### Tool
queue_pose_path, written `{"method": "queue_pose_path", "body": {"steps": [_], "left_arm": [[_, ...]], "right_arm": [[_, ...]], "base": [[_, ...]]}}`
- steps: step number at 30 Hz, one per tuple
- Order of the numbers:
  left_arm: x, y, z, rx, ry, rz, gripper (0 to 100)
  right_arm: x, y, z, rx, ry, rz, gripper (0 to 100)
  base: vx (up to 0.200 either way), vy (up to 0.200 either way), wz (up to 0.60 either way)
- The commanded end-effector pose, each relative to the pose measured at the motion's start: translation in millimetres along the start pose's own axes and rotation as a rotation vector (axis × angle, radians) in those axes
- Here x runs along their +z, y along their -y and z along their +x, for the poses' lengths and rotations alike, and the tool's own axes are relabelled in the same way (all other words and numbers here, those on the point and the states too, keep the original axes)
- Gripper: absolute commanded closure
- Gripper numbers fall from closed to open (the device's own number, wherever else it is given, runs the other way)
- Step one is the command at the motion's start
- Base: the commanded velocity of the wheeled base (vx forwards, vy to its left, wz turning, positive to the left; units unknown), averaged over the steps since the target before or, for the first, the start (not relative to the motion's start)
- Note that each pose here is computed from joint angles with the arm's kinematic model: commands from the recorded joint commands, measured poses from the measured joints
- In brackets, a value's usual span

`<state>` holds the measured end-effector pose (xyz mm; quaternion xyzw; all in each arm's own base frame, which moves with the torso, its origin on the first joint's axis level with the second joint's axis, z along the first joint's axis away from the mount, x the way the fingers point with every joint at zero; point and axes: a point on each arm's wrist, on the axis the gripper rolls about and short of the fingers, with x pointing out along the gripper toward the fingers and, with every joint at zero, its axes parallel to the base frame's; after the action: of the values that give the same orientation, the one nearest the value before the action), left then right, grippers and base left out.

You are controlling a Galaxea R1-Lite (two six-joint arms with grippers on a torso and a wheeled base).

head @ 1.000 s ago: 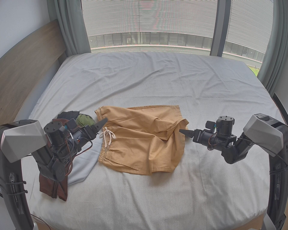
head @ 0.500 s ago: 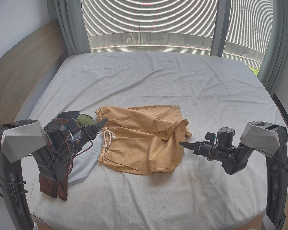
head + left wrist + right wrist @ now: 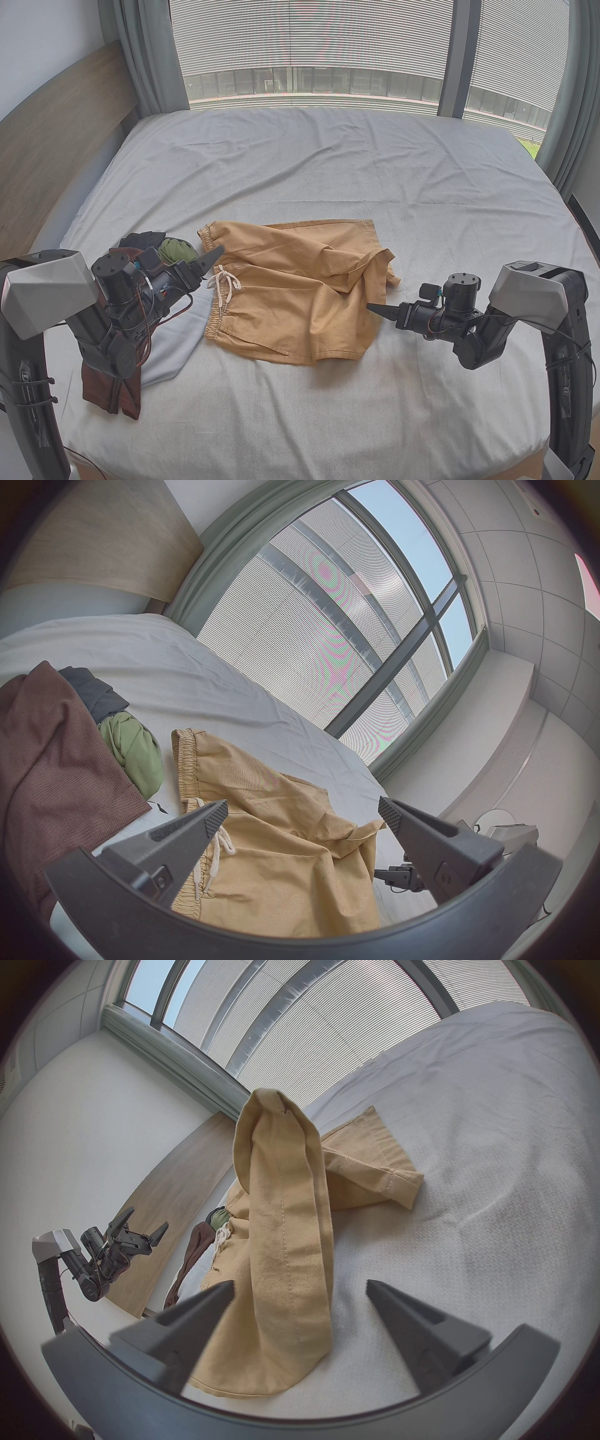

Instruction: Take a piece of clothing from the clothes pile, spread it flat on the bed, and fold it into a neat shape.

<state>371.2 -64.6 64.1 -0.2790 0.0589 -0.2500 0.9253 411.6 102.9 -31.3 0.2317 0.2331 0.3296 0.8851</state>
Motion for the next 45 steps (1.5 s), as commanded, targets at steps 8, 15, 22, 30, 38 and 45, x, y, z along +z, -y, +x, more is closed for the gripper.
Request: {"method": "queue_pose_path", "body": {"steps": [8,15,22,30,38,45], "left_arm": [[0.8,-0.2,-0.5,0.002,0.002,-0.001,0],[1.7,0.5,-0.7,-0.001,0.004,-0.001,0],[2.6,-0.3,-0.8,0.001,0.007,-0.002,0],[3.1,0.0,-0.9,0.000,0.008,-0.002,0],[0.3,-2.1,-0.5,0.005,0.001,-0.003,0],[-2.5,-1.9,-1.5,0.007,-0.010,-0.006,0]], "right_arm": [[-8.9,-1.5,1.4,0.021,-0.008,0.008,100],[4.6,-30.1,-25.1,0.023,-0.019,0.009,100],[23.5,-56.1,-53.6,-0.027,-0.084,0.053,100],[24.6,-47.9,-60.3,-0.114,-0.173,0.058,100],[13.8,-29.6,-58.9,-0.182,-0.213,0.082,100],[6.1,-15.8,-50.0,-0.236,-0.222,0.089,100]], "base": [[0.000,0.000,0.00],[0.000,0.000,0.00],[0.000,0.000,0.00],[0.000,0.000,0.00],[0.000,0.000,0.00],[0.000,0.000,0.00]]}}
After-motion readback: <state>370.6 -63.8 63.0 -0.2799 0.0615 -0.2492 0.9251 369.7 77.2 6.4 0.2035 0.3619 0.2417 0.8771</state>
